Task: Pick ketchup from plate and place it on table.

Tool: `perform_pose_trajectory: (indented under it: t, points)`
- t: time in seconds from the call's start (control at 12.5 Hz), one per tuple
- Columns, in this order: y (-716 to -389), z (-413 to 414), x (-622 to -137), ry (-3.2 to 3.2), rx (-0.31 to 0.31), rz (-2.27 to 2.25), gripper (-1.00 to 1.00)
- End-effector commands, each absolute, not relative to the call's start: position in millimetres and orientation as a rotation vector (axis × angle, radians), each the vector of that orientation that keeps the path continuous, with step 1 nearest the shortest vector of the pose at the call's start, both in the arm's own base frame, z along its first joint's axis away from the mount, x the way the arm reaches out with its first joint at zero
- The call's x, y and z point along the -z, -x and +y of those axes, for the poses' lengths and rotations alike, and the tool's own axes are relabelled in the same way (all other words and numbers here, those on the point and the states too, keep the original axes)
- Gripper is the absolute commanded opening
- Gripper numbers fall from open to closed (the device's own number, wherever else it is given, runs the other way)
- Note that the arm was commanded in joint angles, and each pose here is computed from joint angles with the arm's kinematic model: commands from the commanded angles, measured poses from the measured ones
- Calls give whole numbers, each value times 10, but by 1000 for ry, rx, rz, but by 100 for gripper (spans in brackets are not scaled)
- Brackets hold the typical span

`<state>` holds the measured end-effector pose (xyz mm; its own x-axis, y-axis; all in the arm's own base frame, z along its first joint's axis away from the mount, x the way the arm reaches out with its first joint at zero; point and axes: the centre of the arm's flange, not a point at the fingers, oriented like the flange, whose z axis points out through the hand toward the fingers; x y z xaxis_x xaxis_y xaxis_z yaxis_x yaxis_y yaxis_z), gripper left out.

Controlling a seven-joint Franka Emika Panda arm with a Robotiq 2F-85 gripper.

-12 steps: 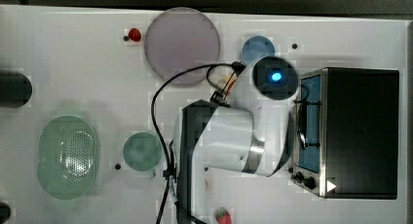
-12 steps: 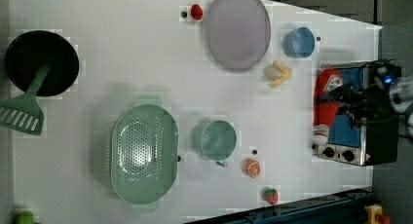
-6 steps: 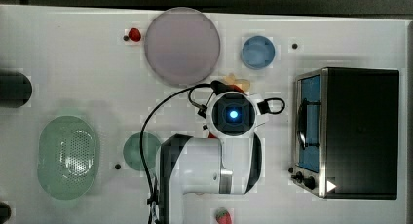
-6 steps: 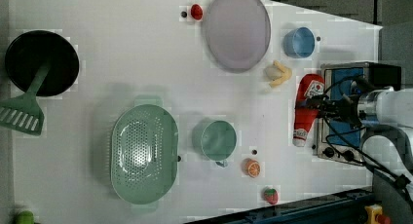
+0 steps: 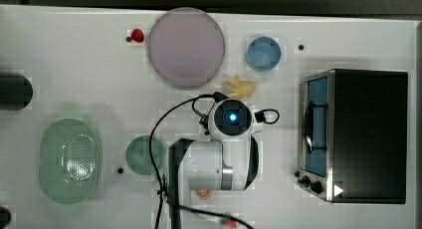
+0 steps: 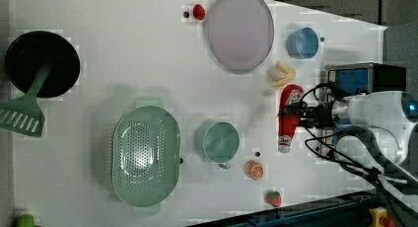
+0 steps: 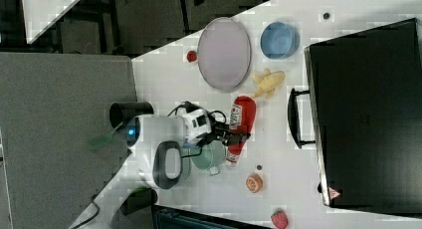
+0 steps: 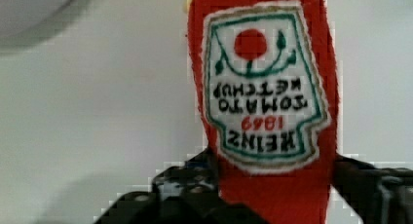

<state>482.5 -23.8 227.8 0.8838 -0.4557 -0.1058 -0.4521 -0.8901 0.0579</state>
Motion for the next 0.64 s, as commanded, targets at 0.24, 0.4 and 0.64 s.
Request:
perform_pose_trajectory:
  t: [0.24, 0.4, 0.64]
  points:
    - [-5049, -251, -2819, -2974, 80, -907, 100]
    - [-5187, -239, -3339, -2947, 70, -957, 100]
    - [-5431, -245, -4328, -2923, -104, -1096, 100]
